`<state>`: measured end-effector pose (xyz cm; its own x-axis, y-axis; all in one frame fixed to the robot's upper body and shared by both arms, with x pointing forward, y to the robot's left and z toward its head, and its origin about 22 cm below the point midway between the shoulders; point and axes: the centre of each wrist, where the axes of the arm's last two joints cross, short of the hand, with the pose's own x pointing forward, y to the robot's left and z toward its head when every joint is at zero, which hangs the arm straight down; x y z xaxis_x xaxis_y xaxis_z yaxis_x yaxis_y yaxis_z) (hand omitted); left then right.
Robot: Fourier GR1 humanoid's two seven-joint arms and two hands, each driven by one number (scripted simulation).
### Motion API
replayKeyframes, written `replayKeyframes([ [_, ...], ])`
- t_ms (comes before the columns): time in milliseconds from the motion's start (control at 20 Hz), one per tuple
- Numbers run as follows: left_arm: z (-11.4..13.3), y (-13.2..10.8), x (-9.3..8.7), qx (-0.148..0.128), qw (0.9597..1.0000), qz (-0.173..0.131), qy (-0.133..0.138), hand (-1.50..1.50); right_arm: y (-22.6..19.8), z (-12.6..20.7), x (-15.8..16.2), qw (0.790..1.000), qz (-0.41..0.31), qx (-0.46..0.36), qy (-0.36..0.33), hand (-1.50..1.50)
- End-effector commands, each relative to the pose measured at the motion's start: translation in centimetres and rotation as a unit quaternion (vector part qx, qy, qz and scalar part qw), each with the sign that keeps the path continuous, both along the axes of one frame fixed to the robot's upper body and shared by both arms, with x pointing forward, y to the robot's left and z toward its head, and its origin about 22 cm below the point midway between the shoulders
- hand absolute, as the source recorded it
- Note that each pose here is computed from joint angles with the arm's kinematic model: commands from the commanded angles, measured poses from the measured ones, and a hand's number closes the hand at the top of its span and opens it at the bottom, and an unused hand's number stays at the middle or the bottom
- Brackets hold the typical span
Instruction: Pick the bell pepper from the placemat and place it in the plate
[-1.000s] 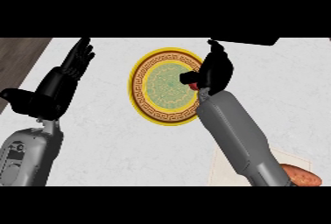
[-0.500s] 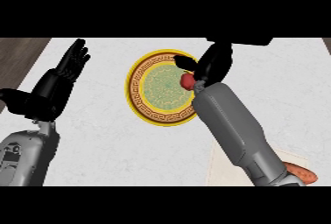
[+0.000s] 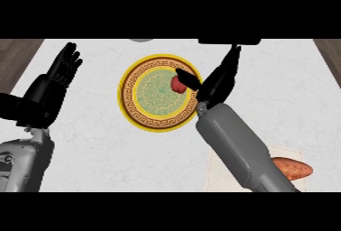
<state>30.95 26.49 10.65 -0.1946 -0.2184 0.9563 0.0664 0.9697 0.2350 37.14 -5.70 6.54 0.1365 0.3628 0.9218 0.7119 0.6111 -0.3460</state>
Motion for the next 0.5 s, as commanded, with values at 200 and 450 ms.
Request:
replayKeyframes([
  [200, -1.6, 2.1, -1.1, 0.003, 0.9992, 0.039, 0.0, 0.0, -1.5, -3.3, -7.3, 0.998, 0.0, 0.042, -0.049, -1.5],
  [450, -1.1, 3.5, -1.9, 0.001, 0.9995, 0.03, 0.005, 0.0, -2.8, -1.6, -12.3, 0.999, -0.004, 0.032, -0.042, -1.5],
])
